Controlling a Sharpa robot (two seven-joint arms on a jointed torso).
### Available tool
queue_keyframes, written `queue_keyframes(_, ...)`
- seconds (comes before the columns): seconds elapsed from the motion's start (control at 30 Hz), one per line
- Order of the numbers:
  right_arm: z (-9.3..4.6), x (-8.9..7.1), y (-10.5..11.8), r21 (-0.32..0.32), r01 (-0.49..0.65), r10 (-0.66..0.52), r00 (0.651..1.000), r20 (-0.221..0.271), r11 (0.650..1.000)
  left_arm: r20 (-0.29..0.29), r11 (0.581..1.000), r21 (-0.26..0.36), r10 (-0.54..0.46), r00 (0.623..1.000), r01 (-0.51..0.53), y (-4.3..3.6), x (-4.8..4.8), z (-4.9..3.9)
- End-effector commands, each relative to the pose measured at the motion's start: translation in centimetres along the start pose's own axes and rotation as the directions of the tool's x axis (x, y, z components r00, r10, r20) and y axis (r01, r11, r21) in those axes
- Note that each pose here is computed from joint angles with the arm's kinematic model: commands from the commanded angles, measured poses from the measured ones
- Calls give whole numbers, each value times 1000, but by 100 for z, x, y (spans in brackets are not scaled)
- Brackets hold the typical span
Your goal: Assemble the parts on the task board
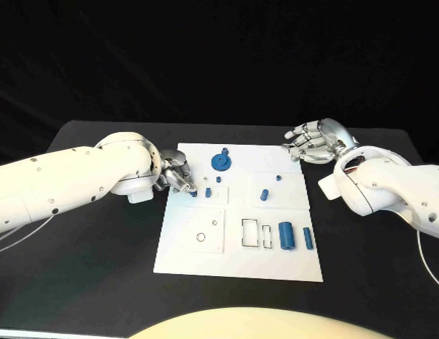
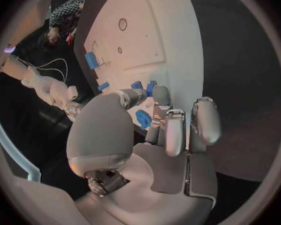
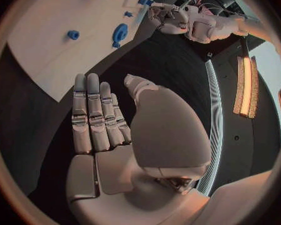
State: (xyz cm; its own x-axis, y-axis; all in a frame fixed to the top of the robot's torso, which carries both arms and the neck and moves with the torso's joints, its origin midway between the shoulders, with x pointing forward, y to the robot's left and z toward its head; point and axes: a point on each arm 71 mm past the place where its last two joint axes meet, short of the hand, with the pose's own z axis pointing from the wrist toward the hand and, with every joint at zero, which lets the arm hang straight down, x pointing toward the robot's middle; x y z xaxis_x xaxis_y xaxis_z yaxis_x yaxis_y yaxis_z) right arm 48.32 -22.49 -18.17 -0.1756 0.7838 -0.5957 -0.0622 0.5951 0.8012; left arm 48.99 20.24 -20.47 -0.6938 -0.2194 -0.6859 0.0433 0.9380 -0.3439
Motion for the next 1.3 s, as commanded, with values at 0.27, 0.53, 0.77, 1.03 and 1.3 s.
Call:
queue_keyframes(0.27, -2, 16, 11, -11, -2, 2, 1000, -17, 1000, 39, 999, 32, -17, 999, 15, -35, -18, -16)
queue_keyframes(0.53, 0, 21, 13, -12, -3, 2, 1000, -21, 1000, 31, 999, 28, 22, 999, -23, -42, -6, -2)
queue_keyframes(0.77, -5, 43, 22, -21, -3, 2, 1000, -28, 1000, 34, 998, 22, 56, 998, -57, -30, 12, 5)
queue_keyframes(1.03, -5, 59, 31, -31, 0, -1, 999, -32, 1000, 38, 997, 21, 76, 996, -77, -28, 31, 16)
queue_keyframes(1.3, 0, 48, 23, -31, -2, 1, 1000, -26, 1000, 39, 996, 26, 80, 996, -81, -31, 70, 36)
